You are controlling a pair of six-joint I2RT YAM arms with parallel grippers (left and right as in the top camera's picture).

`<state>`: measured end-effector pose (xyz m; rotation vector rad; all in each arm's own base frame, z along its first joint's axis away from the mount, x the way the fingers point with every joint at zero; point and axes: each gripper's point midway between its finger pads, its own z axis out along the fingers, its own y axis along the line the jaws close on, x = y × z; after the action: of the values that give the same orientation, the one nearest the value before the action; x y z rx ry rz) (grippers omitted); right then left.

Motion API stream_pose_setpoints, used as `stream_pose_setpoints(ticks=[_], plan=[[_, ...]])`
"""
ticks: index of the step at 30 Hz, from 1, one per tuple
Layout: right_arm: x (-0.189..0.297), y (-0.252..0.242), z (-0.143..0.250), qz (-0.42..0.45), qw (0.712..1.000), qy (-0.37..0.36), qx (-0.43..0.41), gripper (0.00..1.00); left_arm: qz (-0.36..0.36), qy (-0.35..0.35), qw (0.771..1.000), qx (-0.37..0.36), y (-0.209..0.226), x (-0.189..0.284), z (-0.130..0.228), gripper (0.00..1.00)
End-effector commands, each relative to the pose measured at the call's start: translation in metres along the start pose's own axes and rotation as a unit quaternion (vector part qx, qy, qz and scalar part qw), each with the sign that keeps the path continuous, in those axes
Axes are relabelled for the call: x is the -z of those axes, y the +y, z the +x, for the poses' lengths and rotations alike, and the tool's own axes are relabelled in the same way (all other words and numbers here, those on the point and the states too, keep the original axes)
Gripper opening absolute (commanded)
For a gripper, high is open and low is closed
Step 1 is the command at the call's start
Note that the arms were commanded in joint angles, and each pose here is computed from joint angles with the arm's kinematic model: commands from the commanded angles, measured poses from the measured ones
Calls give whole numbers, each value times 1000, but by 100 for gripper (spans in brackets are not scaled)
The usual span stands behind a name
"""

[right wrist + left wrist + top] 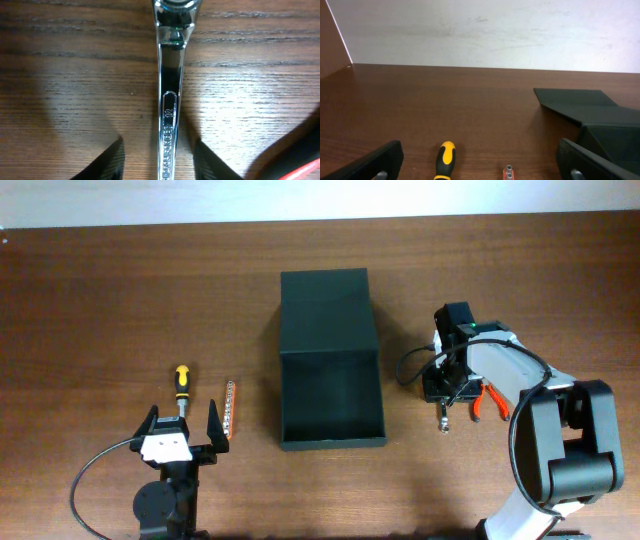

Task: Pack container
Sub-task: 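Lower the right gripper and close it on the chrome wrench, then lift the wrench and carry it left into the green box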

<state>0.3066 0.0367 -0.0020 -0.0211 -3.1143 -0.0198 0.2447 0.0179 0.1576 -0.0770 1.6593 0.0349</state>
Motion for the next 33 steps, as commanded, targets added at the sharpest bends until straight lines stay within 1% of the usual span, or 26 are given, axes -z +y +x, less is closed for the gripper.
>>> stream_pose_setpoints(ticks=[1, 3, 6, 10, 17, 18, 20, 28, 30, 33], plan=[[-5, 0, 3, 6, 1000, 8, 2, 36, 2, -2, 1000, -6, 0, 0, 1, 99], [-5, 0, 3, 6, 1000, 8, 2, 28, 2, -2, 1000, -6, 0, 0, 1, 99], [-5, 0, 3, 6, 1000, 8, 3, 25, 2, -2, 1000, -6, 0, 0, 1, 99], [-5, 0, 3, 6, 1000, 8, 2, 17, 2, -2, 1000, -6, 0, 0, 1, 99], [1, 0, -1, 6, 1000, 7, 3, 16, 2, -2, 1000, -6, 0, 0, 1, 99], [4, 1, -3, 6, 1000, 5, 3, 13, 2, -2, 1000, -6, 0, 0, 1, 99], [12, 2, -9, 5, 1000, 0, 3, 5, 2, -2, 1000, -6, 0, 0, 1, 99], [52, 6, -37, 1, 1000, -28, 4, 4, 2, -2, 1000, -6, 0, 0, 1, 99], [68, 7, -43, 0, 999, -34, 4, 4, 2, -2, 1000, -6, 0, 0, 1, 99], [105, 11, -56, -4, 999, -50, 5, 4, 2, -2, 1000, -6, 0, 0, 1, 99]])
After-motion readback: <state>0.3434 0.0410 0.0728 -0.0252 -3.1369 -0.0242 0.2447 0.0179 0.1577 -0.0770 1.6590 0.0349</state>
